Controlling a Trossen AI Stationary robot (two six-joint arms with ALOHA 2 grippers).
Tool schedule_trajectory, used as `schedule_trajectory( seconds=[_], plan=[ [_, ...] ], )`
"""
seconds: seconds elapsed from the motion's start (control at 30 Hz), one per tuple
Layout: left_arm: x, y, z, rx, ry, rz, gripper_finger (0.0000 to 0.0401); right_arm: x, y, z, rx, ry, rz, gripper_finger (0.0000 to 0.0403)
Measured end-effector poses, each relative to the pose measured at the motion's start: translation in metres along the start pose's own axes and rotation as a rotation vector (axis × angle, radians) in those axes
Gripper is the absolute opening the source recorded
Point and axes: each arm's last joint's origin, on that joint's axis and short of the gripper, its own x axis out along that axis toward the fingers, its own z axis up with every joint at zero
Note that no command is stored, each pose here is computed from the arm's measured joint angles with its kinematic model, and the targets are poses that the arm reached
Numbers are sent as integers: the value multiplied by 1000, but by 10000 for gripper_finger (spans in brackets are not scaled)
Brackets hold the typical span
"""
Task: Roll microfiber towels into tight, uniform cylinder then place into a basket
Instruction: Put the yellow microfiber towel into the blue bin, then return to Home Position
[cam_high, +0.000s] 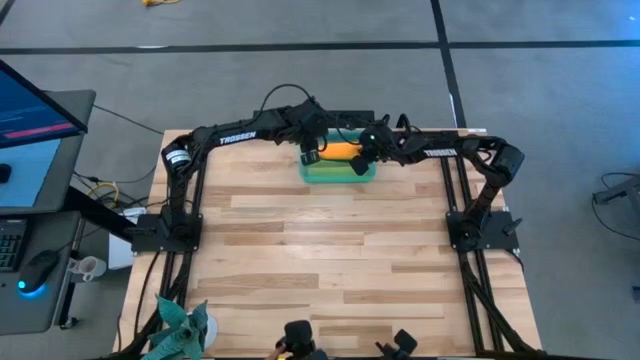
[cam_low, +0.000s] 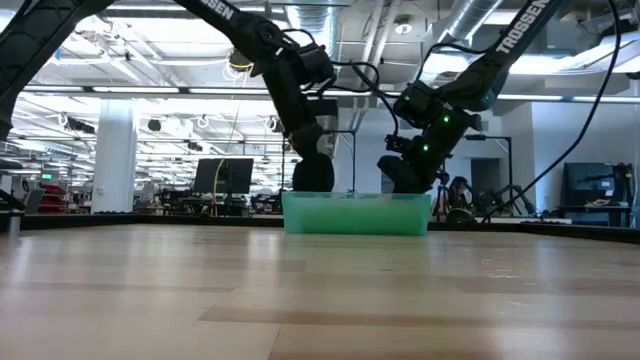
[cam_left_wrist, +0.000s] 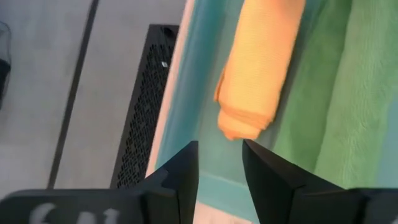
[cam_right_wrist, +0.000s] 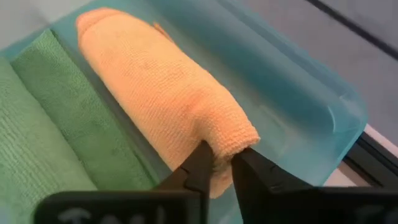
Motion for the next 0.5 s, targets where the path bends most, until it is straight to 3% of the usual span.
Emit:
schedule_trajectory(
  seconds=[0.3,0.5],
  plan=[
    [-3,-1,1,-10,-6,-63,105,-11,-1,19,12,127,-2,191],
    [-12,1,3,-40,-44,-97,99,-31,5,31,-31,112,14,231]
  ],
)
